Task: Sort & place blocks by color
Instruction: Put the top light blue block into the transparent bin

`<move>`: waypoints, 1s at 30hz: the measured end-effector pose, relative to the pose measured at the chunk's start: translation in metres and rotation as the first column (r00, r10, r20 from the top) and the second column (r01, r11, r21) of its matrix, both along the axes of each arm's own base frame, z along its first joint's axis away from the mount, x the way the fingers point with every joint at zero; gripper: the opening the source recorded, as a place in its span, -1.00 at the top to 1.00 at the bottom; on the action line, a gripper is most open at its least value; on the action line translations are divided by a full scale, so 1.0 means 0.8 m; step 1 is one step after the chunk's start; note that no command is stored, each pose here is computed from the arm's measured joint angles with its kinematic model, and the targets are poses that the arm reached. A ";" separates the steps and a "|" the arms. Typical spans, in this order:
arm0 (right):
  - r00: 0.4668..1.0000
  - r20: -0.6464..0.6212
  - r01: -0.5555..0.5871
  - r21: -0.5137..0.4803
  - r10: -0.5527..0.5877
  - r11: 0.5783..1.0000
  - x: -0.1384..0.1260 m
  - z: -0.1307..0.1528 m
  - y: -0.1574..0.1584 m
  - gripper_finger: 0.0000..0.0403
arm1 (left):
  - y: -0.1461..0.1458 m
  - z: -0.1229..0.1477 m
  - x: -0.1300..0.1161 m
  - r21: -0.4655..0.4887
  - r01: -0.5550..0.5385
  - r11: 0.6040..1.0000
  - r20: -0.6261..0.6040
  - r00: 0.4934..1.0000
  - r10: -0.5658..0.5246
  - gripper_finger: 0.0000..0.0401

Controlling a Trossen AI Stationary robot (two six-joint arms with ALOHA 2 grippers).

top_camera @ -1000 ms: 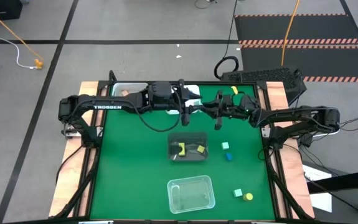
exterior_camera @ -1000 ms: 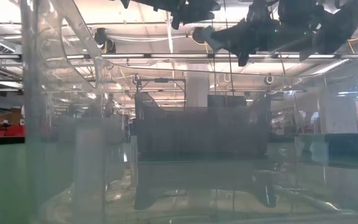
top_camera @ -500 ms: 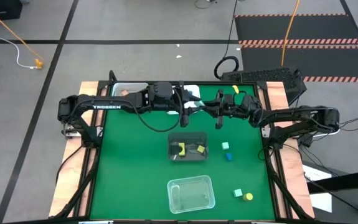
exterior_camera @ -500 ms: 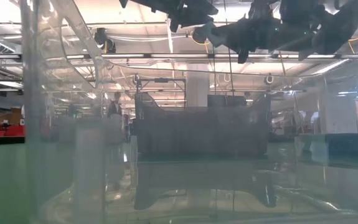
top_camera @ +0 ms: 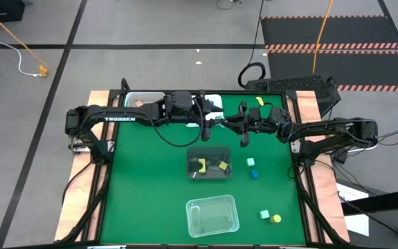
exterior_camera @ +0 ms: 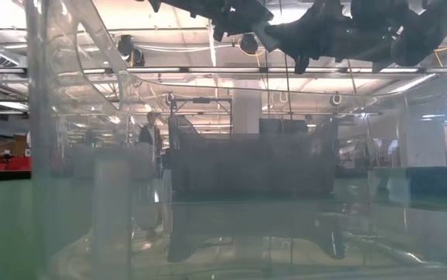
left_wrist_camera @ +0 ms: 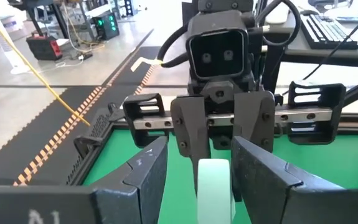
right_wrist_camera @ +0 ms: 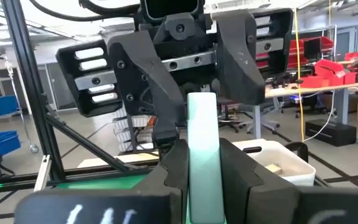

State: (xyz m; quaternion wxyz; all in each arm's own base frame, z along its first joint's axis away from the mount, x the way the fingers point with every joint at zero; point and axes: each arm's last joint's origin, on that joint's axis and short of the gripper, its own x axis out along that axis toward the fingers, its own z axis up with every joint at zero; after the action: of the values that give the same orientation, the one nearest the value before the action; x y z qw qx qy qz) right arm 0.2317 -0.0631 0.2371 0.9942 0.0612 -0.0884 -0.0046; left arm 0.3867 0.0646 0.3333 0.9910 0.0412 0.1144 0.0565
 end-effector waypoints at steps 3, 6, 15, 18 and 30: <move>1.000 0.010 0.002 -0.007 -0.002 1.000 0.000 0.001 0.000 0.81 | 0.000 -0.001 0.000 -0.020 -0.004 1.000 -0.004 1.000 0.004 0.11; 1.000 0.015 0.003 -0.008 -0.003 1.000 0.000 0.002 0.000 0.81 | 0.000 -0.004 -0.001 -0.056 -0.012 0.998 -0.028 1.000 0.011 0.11; 1.000 0.010 0.001 -0.008 -0.001 1.000 0.000 0.001 0.000 0.81 | -0.004 -0.006 -0.001 -0.097 -0.012 0.995 -0.039 0.999 0.008 0.22; 1.000 0.005 -0.017 -0.009 0.017 1.000 0.000 0.000 0.001 0.79 | -0.008 -0.006 0.000 -0.108 0.018 0.994 -0.039 0.999 -0.022 0.46; 0.990 -0.125 -0.028 0.290 0.067 0.957 0.000 -0.015 0.001 0.23 | -0.015 -0.006 0.000 -0.182 0.025 0.983 -0.040 0.999 -0.033 0.71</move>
State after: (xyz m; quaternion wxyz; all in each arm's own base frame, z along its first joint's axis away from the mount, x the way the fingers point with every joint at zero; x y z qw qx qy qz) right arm 0.2317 -0.0626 0.2247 0.9783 0.2065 -0.0183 0.0025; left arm 0.3865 0.0530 0.3282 0.9886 -0.0464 0.1397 0.0303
